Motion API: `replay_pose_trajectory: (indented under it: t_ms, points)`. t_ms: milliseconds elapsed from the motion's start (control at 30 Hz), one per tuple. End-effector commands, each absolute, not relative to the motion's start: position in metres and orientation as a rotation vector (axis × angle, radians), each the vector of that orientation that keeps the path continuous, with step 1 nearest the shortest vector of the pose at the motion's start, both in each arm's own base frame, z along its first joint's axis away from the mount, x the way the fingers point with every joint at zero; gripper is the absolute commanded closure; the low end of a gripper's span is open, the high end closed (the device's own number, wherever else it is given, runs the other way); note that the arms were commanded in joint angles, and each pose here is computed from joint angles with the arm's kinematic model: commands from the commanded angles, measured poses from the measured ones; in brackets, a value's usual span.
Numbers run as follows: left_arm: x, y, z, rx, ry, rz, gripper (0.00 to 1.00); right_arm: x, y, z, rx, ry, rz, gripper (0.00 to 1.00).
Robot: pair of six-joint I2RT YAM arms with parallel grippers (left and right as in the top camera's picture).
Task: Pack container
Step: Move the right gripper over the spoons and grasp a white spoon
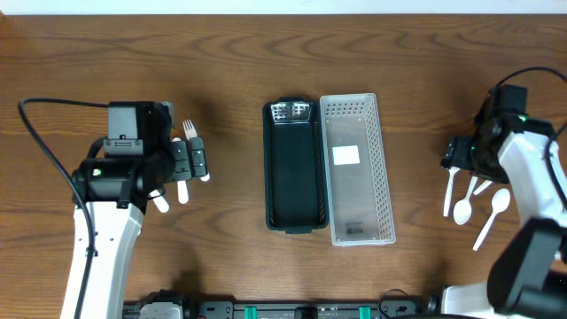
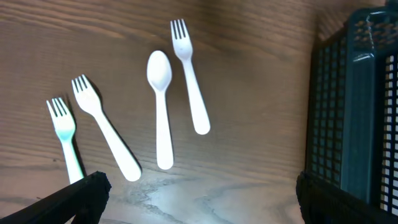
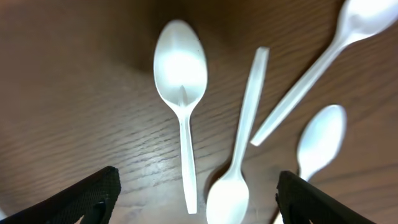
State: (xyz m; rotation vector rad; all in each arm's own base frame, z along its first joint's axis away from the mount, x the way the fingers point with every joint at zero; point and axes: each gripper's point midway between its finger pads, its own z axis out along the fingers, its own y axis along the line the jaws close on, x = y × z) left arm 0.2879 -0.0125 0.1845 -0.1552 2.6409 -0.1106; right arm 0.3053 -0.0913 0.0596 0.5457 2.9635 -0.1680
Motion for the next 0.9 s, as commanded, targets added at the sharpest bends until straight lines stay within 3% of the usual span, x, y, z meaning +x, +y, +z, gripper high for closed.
replay_pose_trajectory:
  t_ms: [0, 333, 867]
  points:
    - [0.290, -0.009, 0.192, -0.167, 2.619, -0.094, 0.02, 0.301, -0.091, 0.043, 0.536, 3.023, -0.156, 0.17]
    - [0.290, -0.009, 0.192, -0.167, 2.618, -0.094, 0.02, 0.298, -0.082, 0.003, 0.489, 3.135, -0.076, 0.17]
    - [0.290, -0.009, 0.192, -0.167, 2.619, -0.095, 0.02, 0.300, -0.078, -0.012, 0.447, 3.118, -0.033, 0.19]
